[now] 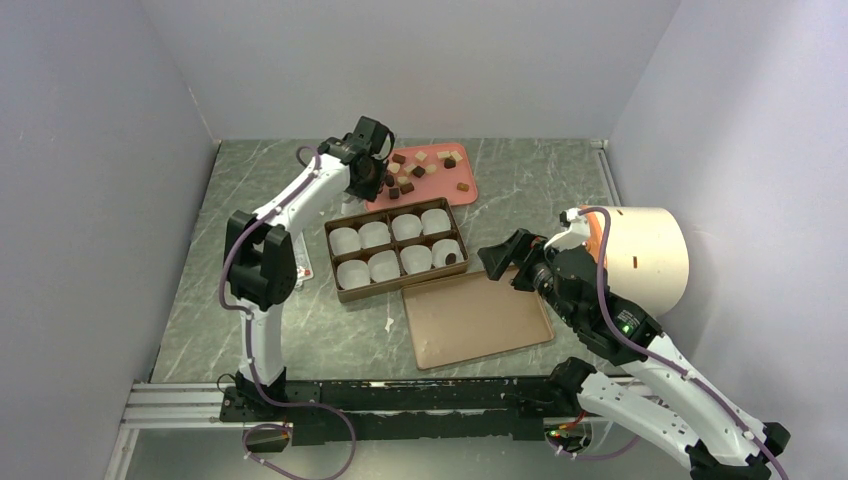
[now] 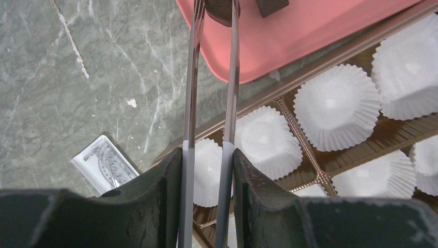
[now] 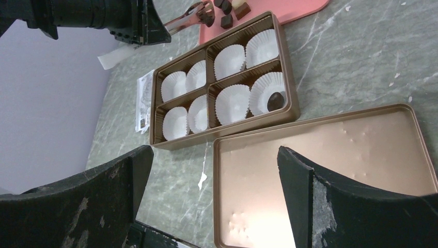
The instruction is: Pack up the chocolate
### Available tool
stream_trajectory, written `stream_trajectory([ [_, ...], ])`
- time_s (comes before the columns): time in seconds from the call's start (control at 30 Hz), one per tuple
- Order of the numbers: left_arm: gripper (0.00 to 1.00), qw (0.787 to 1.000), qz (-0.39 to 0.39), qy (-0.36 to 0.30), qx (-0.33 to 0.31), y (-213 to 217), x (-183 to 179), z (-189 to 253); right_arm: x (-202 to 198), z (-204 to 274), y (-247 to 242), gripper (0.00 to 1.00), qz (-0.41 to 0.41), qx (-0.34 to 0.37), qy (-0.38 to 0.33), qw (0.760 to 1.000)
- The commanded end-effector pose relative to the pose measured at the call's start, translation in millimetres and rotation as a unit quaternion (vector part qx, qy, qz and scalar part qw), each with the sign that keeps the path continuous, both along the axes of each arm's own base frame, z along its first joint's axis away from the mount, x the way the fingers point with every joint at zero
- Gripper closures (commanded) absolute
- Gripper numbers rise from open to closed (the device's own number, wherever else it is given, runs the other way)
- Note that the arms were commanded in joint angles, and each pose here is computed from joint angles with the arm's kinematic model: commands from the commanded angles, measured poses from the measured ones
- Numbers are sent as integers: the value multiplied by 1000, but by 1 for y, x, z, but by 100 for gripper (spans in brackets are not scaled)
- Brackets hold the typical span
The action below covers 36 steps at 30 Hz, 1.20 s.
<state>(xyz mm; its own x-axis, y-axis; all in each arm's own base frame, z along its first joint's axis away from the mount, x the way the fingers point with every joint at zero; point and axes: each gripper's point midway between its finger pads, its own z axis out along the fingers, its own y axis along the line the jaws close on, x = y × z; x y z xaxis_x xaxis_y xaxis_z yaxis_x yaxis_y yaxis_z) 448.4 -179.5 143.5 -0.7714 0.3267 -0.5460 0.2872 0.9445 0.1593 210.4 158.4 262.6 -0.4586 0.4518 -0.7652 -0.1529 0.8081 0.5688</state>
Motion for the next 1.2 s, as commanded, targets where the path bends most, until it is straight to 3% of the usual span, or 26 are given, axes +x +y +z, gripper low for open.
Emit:
stream_trajectory([
  [0.0, 81, 997, -11, -61, -43, -10, -4, 65, 4, 11, 0, 4, -9, 14, -16, 1000],
  [0.33, 81, 994, -59, -61, -66, -37, -41, 90, 3, 11, -2, 4, -11, 14, -15, 1000],
  [0.57, 82, 991, -110, -47, -63, -61, -92, 96, 3, 15, -8, 4, -21, 9, -19, 1000],
  [0.83, 82, 986, -141, -11, -82, -75, -154, 80, 3, 12, -8, 4, -21, 7, -16, 1000],
  [1.17, 82, 983, -160, 15, -94, -79, -194, 67, 4, 8, -2, 4, -13, 9, -8, 1000],
])
